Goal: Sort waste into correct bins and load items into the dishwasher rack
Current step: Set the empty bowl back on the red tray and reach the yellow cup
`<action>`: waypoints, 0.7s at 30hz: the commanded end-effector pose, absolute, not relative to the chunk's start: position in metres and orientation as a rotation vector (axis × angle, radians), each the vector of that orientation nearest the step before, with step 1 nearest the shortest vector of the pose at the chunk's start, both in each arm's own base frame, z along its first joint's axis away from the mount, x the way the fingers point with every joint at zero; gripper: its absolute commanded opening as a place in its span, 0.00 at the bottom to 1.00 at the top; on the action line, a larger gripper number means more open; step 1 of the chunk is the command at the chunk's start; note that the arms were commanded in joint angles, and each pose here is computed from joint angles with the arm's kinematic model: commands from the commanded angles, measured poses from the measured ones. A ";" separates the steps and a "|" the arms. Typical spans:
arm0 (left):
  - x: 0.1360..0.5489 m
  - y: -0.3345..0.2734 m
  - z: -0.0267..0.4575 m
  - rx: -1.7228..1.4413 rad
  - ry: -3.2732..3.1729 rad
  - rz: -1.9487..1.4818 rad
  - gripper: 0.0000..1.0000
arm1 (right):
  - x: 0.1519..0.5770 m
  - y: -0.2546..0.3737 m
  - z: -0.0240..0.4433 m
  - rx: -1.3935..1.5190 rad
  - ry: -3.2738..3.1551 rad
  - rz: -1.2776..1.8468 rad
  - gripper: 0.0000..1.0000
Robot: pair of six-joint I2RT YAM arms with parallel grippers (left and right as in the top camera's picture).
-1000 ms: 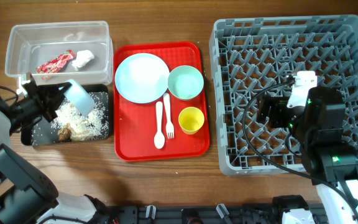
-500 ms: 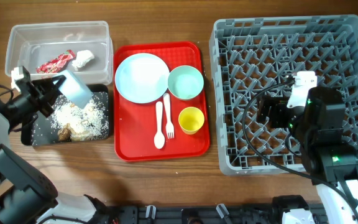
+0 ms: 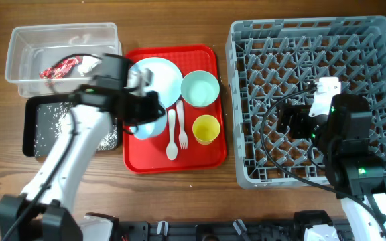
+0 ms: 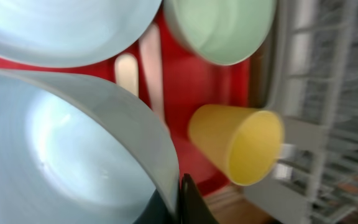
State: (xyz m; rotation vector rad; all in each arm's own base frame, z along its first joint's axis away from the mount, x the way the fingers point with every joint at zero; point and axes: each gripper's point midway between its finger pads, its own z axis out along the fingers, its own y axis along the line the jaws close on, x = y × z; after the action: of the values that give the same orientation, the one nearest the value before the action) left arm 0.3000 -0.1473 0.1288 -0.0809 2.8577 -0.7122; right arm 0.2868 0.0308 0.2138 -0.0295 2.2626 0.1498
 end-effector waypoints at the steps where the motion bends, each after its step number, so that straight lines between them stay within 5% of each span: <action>1: 0.296 -0.146 0.082 -0.082 2.956 -0.256 0.04 | 0.289 0.028 0.223 -0.041 2.241 0.125 1.00; 7: 0.302 -0.130 0.041 -0.123 2.973 0.082 0.04 | 0.289 0.028 0.223 -0.041 2.242 0.125 1.00; 8: 0.303 -0.126 0.042 -0.125 2.961 0.112 0.07 | 0.289 0.028 0.223 -0.041 2.242 0.125 1.00; 10: 0.304 -0.126 0.042 -0.125 2.959 0.114 0.30 | 0.289 0.028 0.223 -0.041 2.241 0.125 1.00; 12: 0.305 -0.130 0.045 -0.123 2.961 0.085 0.36 | 0.289 0.028 0.223 -0.042 2.242 0.126 1.00; 17: 0.322 -0.200 0.120 -0.012 2.835 -0.499 0.49 | 0.289 0.028 0.223 -0.041 2.242 0.125 1.00; 21: 0.310 -0.232 0.121 0.122 2.834 -0.634 0.44 | 0.289 0.028 0.222 -0.041 2.243 0.125 1.00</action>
State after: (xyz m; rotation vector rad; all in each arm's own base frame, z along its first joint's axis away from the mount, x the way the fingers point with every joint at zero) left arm 0.3230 -0.2099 0.1222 0.0178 2.8092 -0.5518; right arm 0.2865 0.0308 0.2134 -0.0294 2.2646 0.1497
